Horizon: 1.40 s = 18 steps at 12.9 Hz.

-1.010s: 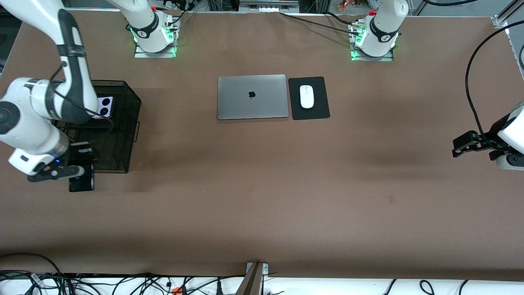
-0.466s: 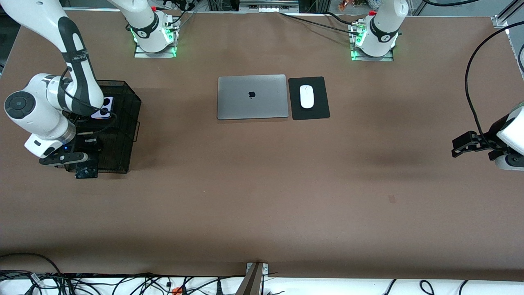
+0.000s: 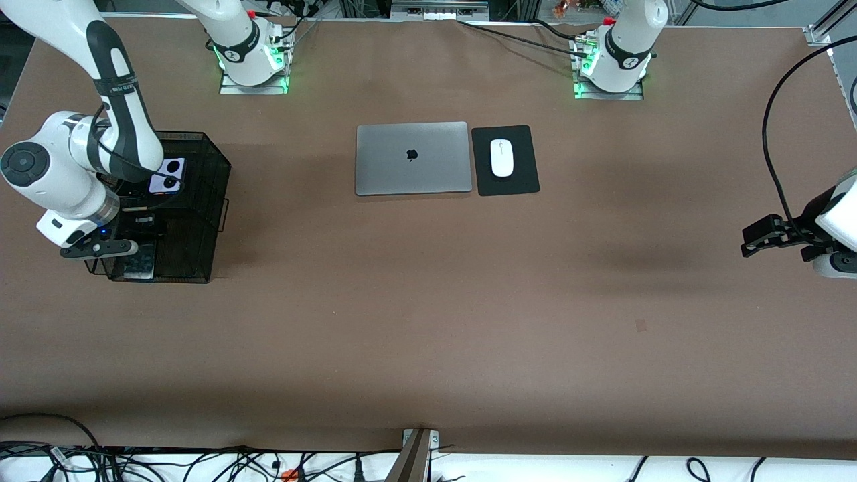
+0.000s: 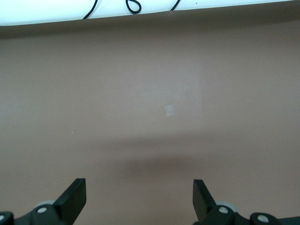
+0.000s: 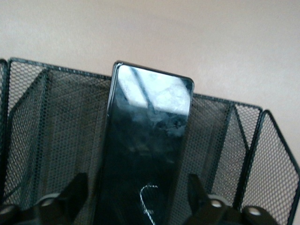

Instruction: Place phones with both arms

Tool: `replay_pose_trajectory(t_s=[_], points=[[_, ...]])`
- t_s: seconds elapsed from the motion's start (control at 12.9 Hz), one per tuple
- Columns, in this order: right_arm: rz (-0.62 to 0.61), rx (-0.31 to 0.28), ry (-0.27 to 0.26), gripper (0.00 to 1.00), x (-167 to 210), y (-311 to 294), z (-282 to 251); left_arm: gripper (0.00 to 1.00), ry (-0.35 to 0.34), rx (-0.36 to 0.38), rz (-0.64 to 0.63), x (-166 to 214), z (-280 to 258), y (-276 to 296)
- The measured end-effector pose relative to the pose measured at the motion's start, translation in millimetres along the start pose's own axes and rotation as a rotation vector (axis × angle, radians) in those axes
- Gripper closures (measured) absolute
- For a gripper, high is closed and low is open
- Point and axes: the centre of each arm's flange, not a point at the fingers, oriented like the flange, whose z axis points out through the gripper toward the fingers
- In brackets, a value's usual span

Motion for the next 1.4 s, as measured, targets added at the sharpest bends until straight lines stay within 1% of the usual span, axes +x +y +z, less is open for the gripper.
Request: replay_pose_trajectory(t_s=[0.16, 0.39, 0.47, 0.62, 0.7, 0.93, 1.01, 1.09, 1.17, 1.24, 1.4], points=[[0.001, 0.008, -0.016, 0.00, -2.1, -0.1, -2.0, 0.00, 0.000, 0.000, 0.000, 0.0, 0.0, 0.0], [0.001, 0.005, 0.010, 0.00, 6.3, 2.3, -19.8, 0.00, 0.000, 0.000, 0.000, 0.0, 0.1, 0.0], [-0.001, 0.010, 0.002, 0.00, 12.1, 3.1, -29.7, 0.00, 0.000, 0.000, 0.000, 0.0, 0.1, 0.0], [-0.002, 0.036, -0.059, 0.00, 27.9, 6.8, -62.0, 0.00, 0.001, 0.000, 0.000, -0.1, -0.4, 0.0], [0.007, 0.058, -0.087, 0.00, 35.0, 8.8, -81.6, 0.00, 0.002, 0.001, 0.000, -0.3, -1.1, 0.0], [0.042, 0.106, -0.167, 0.00, 48.3, 5.0, -141.5, 0.00, 0.006, 0.001, 0.000, -1.0, -4.2, -0.1], [0.058, 0.116, -0.190, 0.00, 51.8, -0.6, -162.3, 0.00, 0.007, 0.001, 0.000, -1.1, -4.5, -0.2], [0.075, 0.126, -0.203, 0.00, 55.6, -8.6, -183.9, 0.00, 0.007, 0.001, 0.000, -1.1, -4.5, -0.2], [0.094, 0.135, -0.201, 0.00, 58.1, -16.9, -207.1, 0.00, 0.007, 0.001, 0.000, -1.1, -4.5, -0.2], [0.113, 0.142, -0.187, 0.00, 57.1, -24.5, -231.6, 0.00, 0.004, 0.001, 0.000, -1.4, -4.3, -0.1], [0.146, 0.154, -0.157, 0.00, 43.3, -40.3, -281.1, 0.00, -0.006, 0.000, 0.000, -2.5, -3.2, 0.1]])
